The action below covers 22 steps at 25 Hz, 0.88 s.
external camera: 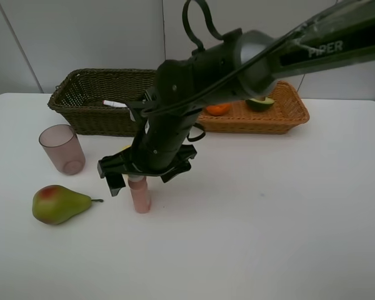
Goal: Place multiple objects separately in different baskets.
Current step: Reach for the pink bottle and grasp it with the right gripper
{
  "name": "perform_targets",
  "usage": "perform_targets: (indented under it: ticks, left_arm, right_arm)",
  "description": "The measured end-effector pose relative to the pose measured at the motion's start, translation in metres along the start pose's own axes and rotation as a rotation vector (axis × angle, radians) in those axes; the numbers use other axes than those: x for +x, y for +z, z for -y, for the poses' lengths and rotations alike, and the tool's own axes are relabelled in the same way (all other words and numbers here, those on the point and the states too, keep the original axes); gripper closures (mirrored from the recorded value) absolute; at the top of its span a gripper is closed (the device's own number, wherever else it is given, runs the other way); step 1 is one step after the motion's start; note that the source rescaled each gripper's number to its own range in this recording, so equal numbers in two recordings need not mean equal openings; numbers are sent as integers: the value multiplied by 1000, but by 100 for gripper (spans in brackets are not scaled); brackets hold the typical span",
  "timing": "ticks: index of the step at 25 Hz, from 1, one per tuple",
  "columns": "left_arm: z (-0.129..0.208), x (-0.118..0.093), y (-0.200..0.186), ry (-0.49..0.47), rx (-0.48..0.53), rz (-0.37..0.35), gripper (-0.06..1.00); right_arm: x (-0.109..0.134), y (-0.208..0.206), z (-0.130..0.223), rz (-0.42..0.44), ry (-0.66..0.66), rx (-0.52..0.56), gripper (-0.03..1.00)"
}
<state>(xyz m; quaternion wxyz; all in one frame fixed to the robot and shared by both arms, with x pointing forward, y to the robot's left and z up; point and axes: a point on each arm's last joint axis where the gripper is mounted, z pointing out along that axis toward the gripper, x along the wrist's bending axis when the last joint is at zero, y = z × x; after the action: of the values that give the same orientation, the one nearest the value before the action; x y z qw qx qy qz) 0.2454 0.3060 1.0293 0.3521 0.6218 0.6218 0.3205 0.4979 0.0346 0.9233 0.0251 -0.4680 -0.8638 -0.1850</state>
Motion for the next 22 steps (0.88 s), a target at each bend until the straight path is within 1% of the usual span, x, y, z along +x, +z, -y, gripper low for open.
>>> perform_targets:
  ticks: [6, 12, 14, 15, 17, 19, 20, 21, 22]
  left_arm:
    - [0, 0, 0, 0, 0, 0, -5]
    - [0, 0, 0, 0, 0, 0, -5]
    - [0, 0, 0, 0, 0, 0, -5]
    - [0, 0, 0, 0, 0, 0, -5]
    - [0, 0, 0, 0, 0, 0, -5]
    - [0, 0, 0, 0, 0, 0, -5]
    - [0, 0, 0, 0, 0, 0, -5]
    - [0, 0, 0, 0, 0, 0, -5]
    - [0, 0, 0, 0, 0, 0, -5]
  right_arm:
    - [-3, 13, 2, 8, 4, 14, -2]
    - [-3, 14, 2, 7, 4, 11, -2]
    - [-3, 14, 2, 7, 4, 10, -1]
    - [-3, 14, 2, 7, 4, 9, 1]
    - [-3, 14, 2, 7, 4, 9, 9]
    - [-3, 14, 2, 7, 4, 9, 25]
    - [-3, 14, 2, 7, 4, 9, 39]
    - [-3, 14, 2, 7, 4, 9, 51]
    - [-3, 14, 2, 7, 4, 9, 65]
